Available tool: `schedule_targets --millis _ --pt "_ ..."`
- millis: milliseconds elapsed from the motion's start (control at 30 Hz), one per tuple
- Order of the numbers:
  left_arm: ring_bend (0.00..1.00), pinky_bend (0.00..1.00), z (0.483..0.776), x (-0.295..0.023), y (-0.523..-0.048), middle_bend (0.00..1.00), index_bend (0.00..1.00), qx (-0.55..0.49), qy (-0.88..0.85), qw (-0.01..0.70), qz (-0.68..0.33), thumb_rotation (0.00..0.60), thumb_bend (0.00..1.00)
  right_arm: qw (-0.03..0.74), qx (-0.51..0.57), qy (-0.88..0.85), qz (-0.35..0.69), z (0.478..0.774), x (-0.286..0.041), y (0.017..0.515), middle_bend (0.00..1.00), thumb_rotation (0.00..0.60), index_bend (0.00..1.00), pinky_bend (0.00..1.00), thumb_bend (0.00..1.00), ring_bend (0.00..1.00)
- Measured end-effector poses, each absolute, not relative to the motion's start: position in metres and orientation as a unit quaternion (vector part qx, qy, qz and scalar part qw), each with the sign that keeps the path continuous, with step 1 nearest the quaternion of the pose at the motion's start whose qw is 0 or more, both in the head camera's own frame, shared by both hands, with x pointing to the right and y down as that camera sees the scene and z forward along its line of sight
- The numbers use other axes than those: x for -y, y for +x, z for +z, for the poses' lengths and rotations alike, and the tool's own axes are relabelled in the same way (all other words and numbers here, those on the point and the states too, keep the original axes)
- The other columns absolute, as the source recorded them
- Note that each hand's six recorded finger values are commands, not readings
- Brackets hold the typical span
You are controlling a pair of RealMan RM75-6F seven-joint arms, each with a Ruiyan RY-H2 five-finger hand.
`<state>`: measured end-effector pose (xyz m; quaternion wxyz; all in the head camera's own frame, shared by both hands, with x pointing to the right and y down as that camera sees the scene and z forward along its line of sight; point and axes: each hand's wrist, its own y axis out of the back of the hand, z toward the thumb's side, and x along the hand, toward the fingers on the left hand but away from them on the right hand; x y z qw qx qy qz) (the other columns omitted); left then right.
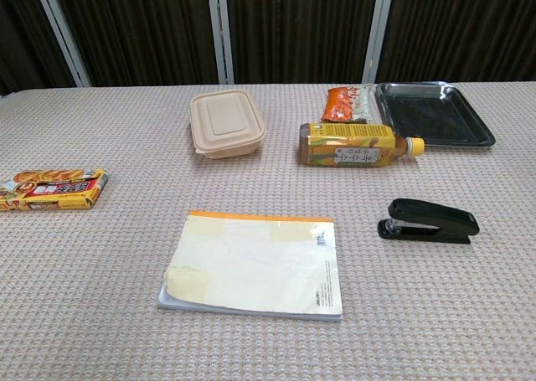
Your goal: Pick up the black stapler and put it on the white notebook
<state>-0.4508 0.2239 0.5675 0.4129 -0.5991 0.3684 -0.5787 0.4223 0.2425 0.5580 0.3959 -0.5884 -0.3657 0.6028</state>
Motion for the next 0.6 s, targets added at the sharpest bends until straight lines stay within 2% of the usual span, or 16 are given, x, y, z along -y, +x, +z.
schedule_targets --millis 400,500,600 --pt "0.00 0.08 0.577 -0.219 -0.443 0.00 0.00 -0.355 -0.606 0.416 -0.578 0.600 0.30 0.390 0.363 -0.603 0.594 0.563 -0.241 0.417 0.00 0.600 0.00 0.00 0.10 0.00" --pt "0.00 0.08 0.578 -0.216 -0.440 0.00 0.00 -0.358 -0.609 0.418 -0.571 0.600 0.30 0.390 0.355 -0.617 0.584 0.570 -0.238 0.410 0.01 0.600 0.05 0.01 0.10 0.00" --pt "0.00 0.08 0.577 -0.210 -0.441 0.00 0.00 -0.369 -0.602 0.425 -0.567 0.600 0.30 0.386 0.340 -0.634 0.578 0.582 -0.231 0.400 0.10 0.600 0.15 0.07 0.10 0.04"
